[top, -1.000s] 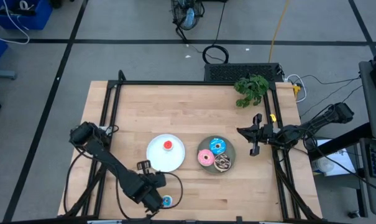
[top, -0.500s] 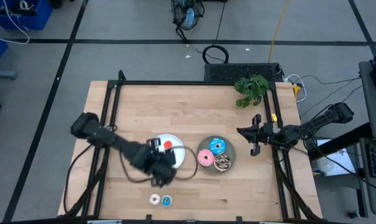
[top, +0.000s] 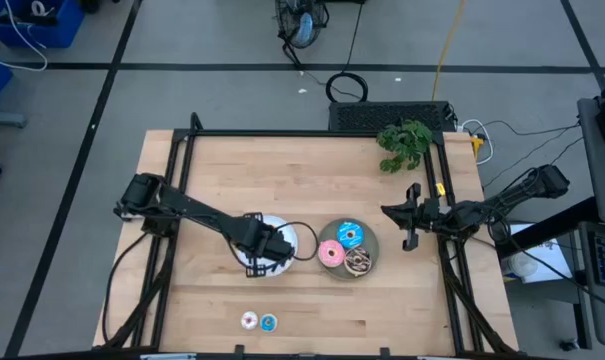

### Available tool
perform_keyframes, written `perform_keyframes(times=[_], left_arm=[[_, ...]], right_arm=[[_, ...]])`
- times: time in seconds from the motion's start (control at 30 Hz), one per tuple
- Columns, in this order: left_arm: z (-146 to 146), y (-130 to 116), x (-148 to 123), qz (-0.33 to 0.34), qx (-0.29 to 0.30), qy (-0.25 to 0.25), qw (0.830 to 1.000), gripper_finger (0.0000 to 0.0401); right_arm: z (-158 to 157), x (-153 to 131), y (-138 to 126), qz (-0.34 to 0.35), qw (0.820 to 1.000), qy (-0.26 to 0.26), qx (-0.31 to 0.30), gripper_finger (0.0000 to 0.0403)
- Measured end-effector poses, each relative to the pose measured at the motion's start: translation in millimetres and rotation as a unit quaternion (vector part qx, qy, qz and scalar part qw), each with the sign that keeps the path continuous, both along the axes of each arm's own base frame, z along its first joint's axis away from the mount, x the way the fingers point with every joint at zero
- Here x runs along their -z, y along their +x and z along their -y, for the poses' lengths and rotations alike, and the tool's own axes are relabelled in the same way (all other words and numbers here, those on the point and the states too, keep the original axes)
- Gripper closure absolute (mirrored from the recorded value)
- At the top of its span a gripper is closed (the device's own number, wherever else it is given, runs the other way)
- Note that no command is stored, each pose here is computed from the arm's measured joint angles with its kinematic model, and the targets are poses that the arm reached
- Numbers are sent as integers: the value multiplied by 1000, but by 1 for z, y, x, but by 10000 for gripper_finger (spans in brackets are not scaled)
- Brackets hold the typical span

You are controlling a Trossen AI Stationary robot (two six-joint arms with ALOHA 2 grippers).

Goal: Pick & Place donuts
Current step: Put the small brown donut on the white plate

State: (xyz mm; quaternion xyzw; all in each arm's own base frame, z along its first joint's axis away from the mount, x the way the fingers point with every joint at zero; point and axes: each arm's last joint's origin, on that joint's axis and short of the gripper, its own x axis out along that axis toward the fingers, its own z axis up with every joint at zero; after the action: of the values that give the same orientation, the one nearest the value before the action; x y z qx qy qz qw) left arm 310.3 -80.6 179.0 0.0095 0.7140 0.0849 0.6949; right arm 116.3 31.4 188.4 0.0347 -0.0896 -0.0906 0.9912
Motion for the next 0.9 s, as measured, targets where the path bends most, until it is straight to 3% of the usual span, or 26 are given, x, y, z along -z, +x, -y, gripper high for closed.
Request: perform_keyframes(times=[0.23,0.6,0.9], left_arm=[[-25,-1,20,3,-39,-26,999,386],[-26,0,20,8,-58,-36,998,368],[-26,-1,20,3,-53,-34,998,274]], right_arm=[[0,0,0,-2,1000,-10,2,403],[0,0,0,-2,1000,-10,2,403],[0,0,0,-2,1000,-10,2,403]])
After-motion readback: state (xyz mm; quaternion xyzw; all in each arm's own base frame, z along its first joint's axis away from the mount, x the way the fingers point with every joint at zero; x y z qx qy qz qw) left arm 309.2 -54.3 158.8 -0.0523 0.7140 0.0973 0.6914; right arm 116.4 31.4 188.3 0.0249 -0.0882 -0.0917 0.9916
